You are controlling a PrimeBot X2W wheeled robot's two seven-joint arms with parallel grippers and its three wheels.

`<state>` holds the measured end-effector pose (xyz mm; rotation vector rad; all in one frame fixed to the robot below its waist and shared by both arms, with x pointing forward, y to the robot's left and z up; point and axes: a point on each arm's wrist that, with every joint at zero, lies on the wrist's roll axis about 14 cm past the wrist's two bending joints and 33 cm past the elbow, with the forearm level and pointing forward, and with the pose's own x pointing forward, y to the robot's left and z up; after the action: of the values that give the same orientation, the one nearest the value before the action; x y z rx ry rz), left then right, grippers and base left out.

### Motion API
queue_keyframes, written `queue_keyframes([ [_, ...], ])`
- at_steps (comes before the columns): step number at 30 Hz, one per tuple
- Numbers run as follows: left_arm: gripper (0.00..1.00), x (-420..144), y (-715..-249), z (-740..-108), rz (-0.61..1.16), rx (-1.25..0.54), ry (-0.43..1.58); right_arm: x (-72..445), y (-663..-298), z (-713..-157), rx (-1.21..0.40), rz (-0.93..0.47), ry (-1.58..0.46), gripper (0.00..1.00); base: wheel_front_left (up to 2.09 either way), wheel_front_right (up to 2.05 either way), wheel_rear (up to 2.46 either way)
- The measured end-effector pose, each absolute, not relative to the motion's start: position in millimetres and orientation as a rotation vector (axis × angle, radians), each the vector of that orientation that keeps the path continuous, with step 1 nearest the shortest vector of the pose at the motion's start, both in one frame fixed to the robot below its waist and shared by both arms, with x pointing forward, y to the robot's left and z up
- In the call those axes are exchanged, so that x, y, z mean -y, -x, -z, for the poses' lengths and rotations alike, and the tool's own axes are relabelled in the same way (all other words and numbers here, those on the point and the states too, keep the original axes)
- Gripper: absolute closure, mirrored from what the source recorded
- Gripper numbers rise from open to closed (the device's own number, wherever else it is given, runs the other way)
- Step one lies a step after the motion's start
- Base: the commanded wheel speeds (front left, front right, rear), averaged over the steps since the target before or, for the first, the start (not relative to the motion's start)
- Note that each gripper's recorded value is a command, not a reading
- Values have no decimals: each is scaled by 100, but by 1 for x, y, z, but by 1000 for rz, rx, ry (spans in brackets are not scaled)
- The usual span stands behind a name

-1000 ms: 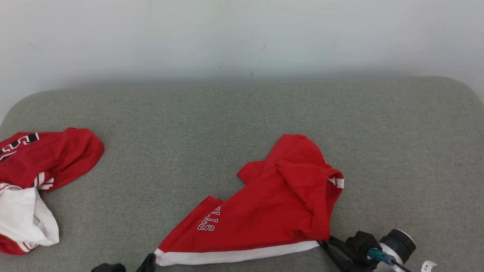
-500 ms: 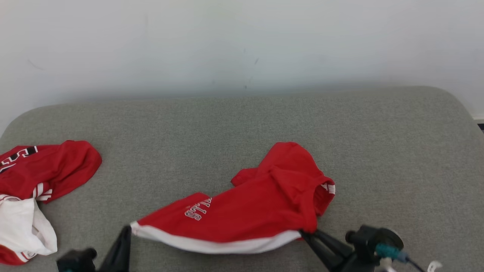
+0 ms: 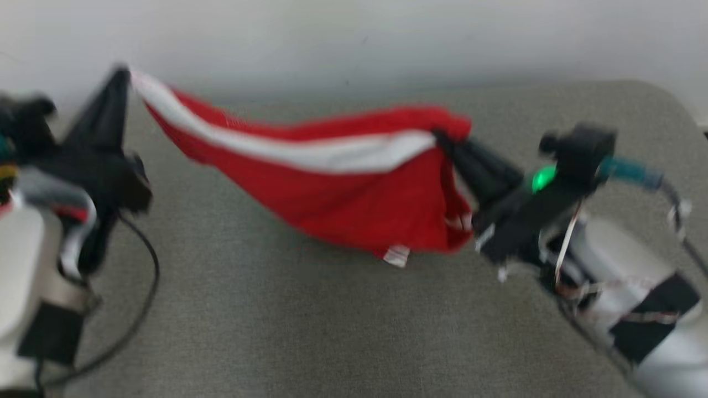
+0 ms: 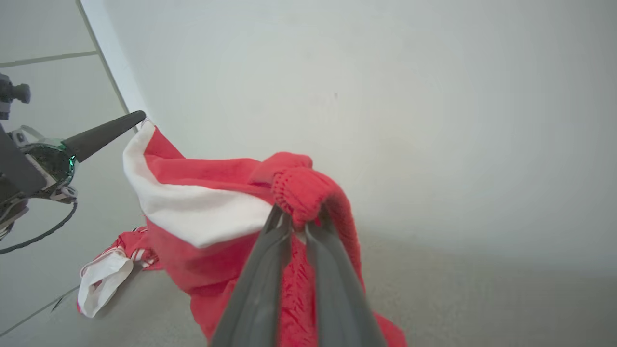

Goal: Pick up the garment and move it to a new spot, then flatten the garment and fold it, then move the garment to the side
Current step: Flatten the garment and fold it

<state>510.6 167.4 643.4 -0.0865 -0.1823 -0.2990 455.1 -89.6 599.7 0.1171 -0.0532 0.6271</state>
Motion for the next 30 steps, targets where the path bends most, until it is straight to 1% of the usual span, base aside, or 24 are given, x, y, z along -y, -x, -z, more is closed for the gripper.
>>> queue_keyframes([
  [6, 100, -167, -578, -716, 298, 268, 112, 88, -524, -670, 127, -621, -220, 100, 0, 0, 0],
  [11, 100, -165, -626, -766, 286, 365, 92, 84, -577, -716, 202, -617, -186, 100, 0, 0, 0],
  [16, 100, -160, -665, -786, 274, 433, 86, 84, -621, -737, 259, -593, -89, 100, 0, 0, 0],
  [19, 100, -160, -685, -781, 263, 446, 99, 83, -645, -731, 259, -578, -38, 100, 0, 0, 0],
  [23, 100, -158, -710, -745, 256, 398, 111, 82, -670, -700, 207, -565, -15, 100, 0, 0, 0],
  [27, 100, -155, -723, -699, 257, 335, 118, 75, -680, -661, 153, -583, -20, 100, 0, 0, 0],
  [30, 100, -151, -721, -665, 270, 286, 136, 74, -679, -627, 93, -595, -20, 100, 0, 0, 0],
])
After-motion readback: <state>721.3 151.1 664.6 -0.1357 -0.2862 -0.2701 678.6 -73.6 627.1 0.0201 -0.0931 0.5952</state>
